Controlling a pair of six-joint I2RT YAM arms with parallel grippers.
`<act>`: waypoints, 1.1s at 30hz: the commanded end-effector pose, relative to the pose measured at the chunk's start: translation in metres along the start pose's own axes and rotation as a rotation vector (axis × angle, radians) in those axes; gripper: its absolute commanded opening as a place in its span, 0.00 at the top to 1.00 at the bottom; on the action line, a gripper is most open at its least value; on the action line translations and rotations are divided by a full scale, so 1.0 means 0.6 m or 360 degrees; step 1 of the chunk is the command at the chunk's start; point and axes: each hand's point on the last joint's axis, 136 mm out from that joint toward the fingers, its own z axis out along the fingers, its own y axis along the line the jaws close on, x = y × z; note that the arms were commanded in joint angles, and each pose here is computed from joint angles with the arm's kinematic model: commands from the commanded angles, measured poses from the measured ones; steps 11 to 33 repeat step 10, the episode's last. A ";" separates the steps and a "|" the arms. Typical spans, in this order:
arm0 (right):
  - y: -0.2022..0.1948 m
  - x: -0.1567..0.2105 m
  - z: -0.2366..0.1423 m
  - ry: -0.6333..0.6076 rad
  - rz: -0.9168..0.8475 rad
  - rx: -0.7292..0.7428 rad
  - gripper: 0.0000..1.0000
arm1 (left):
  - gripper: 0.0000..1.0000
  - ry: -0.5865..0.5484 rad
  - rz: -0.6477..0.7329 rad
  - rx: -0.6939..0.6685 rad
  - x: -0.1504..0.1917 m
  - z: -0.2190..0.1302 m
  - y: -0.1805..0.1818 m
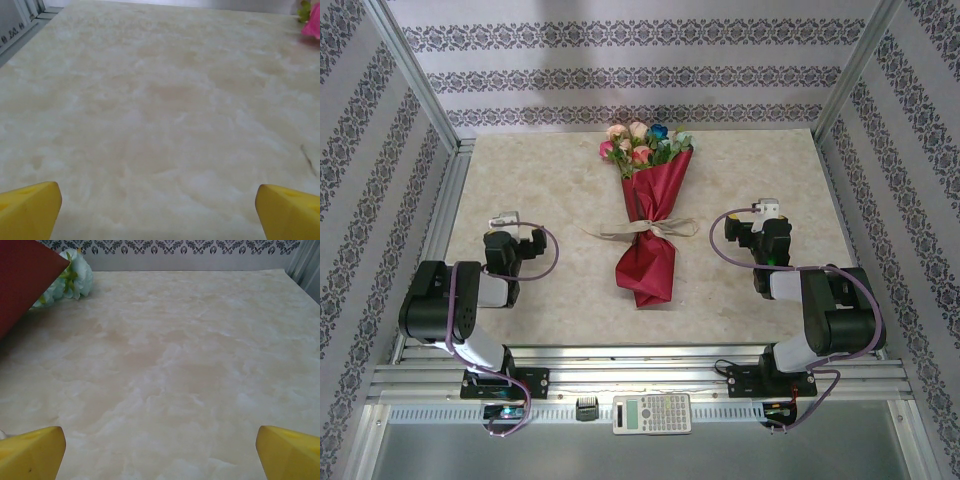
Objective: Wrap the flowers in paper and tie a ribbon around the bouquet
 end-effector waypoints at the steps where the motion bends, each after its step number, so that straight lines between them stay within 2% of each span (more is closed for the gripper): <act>1: -0.001 -0.010 0.001 -0.0040 -0.0004 0.0004 0.02 | 0.01 -0.0075 0.0038 0.0039 -0.026 0.005 -0.012; 33: 0.001 -0.011 -0.001 -0.0050 -0.0013 0.0005 0.02 | 0.01 -0.0058 0.0043 0.0029 -0.025 0.006 -0.011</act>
